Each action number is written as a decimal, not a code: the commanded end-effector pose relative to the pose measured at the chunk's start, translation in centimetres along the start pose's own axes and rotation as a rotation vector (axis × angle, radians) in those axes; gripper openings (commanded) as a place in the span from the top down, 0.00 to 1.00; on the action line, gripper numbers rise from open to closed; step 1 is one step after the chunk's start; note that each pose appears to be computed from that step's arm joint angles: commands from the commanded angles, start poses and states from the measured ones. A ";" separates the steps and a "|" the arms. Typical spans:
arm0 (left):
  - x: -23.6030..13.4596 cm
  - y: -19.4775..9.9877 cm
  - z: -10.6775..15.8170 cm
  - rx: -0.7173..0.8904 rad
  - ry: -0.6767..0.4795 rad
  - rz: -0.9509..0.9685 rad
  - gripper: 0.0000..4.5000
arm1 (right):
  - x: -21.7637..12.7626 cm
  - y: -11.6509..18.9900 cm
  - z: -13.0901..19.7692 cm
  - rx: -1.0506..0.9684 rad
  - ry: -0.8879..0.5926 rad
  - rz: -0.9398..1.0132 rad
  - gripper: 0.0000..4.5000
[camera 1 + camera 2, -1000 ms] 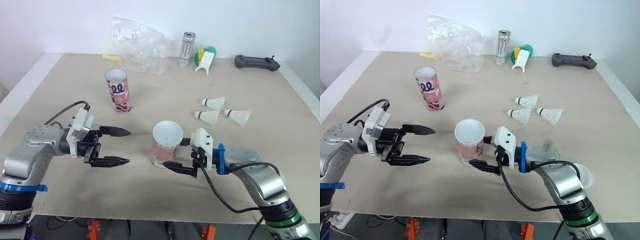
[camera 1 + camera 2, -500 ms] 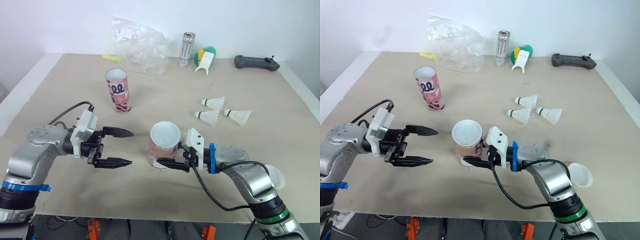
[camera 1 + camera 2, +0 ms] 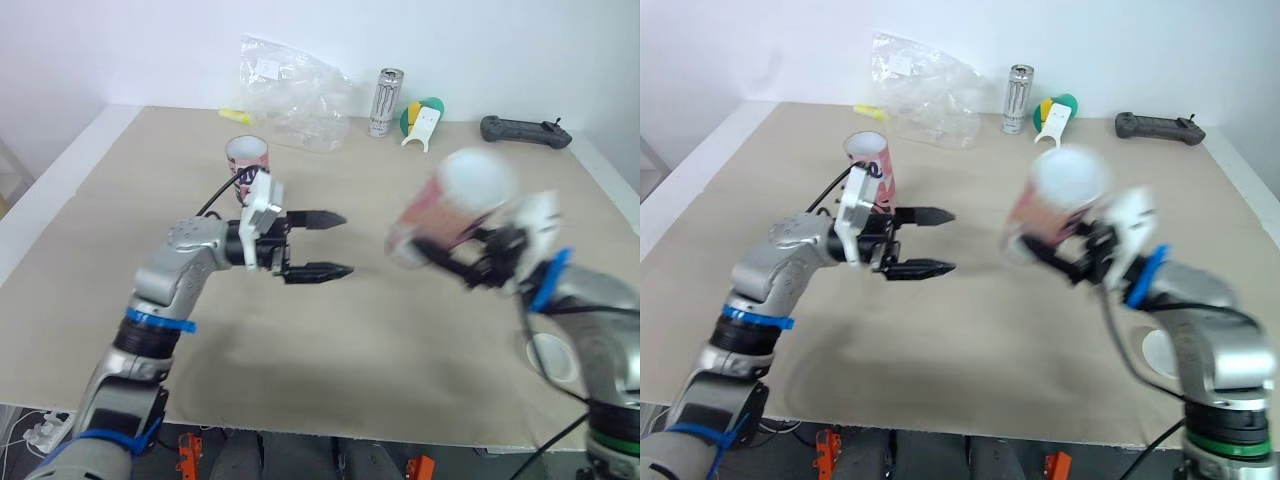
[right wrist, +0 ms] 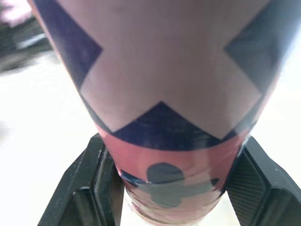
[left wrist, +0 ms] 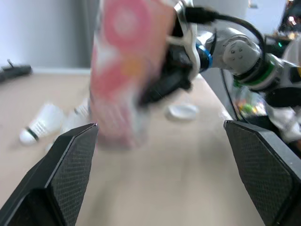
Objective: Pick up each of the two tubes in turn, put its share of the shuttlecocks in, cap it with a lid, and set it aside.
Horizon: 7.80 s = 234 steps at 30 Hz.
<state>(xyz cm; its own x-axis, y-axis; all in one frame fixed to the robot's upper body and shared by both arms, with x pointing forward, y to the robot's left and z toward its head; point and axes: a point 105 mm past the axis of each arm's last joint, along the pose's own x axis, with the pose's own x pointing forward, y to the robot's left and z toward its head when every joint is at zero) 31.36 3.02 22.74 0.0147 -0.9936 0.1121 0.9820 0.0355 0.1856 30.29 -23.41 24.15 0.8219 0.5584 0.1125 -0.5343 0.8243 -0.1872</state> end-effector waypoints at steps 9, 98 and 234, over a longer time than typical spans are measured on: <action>3.5 1.4 -1.9 0.058 0.028 0.033 0.00 | -7.1 -15.2 -3.5 0.105 0.069 -0.967 0.34; -10.8 13.6 -8.7 0.061 0.343 0.983 0.00 | 1.4 11.0 -0.9 0.114 0.009 0.221 0.01; -12.9 -0.4 -8.4 0.139 0.961 -0.401 0.44 | -1.1 -6.8 -4.3 -0.162 0.252 -0.309 0.11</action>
<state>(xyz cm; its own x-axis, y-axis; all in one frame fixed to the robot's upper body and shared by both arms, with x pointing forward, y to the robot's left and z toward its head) 33.68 14.99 15.71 0.0014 -0.6558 -0.7550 0.9110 -0.3105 0.2713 33.26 -27.68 19.56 0.9325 0.3357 -0.1330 -0.3610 0.8728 -0.3285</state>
